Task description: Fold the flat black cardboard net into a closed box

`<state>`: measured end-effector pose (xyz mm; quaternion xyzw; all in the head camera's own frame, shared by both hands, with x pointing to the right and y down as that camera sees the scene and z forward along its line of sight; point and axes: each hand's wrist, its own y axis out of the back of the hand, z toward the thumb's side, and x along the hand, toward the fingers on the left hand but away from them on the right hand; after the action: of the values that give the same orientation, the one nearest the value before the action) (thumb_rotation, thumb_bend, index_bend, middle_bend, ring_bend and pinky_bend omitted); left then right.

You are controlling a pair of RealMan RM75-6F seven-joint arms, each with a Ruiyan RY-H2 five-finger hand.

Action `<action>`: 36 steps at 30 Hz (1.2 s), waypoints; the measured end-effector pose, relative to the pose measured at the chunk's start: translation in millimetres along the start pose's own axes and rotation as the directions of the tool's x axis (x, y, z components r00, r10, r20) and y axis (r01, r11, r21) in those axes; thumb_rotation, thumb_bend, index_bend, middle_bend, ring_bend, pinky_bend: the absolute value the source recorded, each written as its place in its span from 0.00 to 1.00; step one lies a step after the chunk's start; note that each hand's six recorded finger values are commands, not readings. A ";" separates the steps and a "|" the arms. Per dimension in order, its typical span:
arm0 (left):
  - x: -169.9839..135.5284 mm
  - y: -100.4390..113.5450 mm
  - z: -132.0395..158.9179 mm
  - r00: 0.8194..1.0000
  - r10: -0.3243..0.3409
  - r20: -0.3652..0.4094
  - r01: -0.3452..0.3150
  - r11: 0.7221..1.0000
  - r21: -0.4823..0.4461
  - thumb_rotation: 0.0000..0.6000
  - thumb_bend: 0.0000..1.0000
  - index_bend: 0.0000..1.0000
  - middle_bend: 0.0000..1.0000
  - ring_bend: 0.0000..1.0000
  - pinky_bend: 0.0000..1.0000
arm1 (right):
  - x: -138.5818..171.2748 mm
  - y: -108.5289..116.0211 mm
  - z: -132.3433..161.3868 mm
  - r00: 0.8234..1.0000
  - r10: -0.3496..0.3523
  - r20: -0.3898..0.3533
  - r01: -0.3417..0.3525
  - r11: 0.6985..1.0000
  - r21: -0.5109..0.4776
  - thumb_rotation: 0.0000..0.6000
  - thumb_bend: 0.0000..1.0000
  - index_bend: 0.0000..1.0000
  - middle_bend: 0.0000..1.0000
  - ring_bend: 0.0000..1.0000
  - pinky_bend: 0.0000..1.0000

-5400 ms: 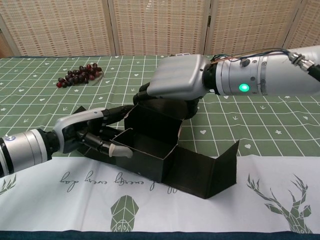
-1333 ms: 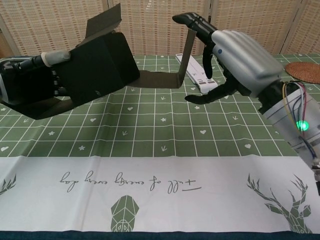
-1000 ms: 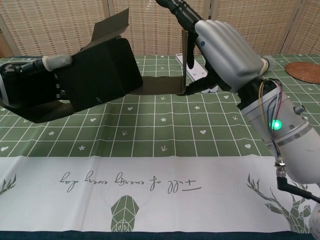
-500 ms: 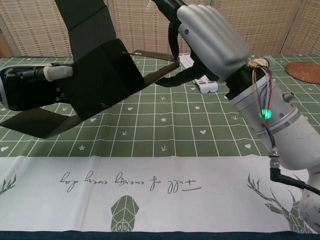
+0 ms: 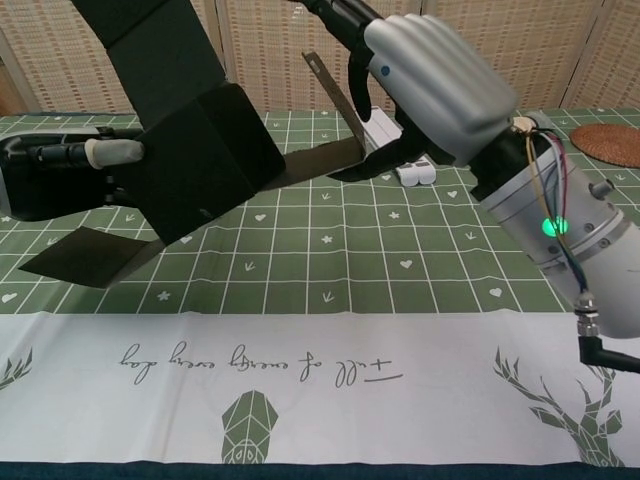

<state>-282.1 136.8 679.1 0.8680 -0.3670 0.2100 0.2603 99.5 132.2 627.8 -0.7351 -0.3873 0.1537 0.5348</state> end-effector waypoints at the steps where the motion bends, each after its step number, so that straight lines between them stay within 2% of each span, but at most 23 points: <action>1: 0.0 0.1 -0.3 1.000 0.001 -0.002 -0.001 1.000 0.005 1.00 0.12 0.24 0.28 0.55 0.50 | -0.1 0.1 -0.1 1.000 0.000 0.000 0.000 1.000 0.002 1.00 0.13 0.00 0.02 0.65 0.96; 12: 3.2 -3.9 -2.2 1.000 0.000 -0.020 0.001 0.998 0.070 1.00 0.12 0.24 0.28 0.55 0.50 | -8.3 2.0 1.3 1.000 -0.006 -0.020 0.006 1.000 0.020 1.00 0.13 0.00 0.05 0.65 0.96; 24: 10.0 -13.0 -7.2 0.999 -0.017 -0.050 0.025 0.982 0.186 1.00 0.12 0.23 0.28 0.55 0.50 | -11.0 -2.3 7.6 0.998 0.032 -0.062 -0.029 0.998 0.048 1.00 0.13 0.00 0.09 0.65 0.96; 36: 17.4 -25.0 -18.6 0.997 -0.029 -0.067 0.046 0.965 0.259 1.00 0.12 0.23 0.28 0.55 0.50 | -5.5 -22.6 16.6 0.986 0.126 -0.113 -0.117 0.990 0.083 1.00 0.13 0.00 0.13 0.65 0.96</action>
<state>-255.5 153.7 695.8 0.8945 -0.3114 0.2785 0.1595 76.1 142.1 640.9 -0.7442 -0.3034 0.1570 0.5740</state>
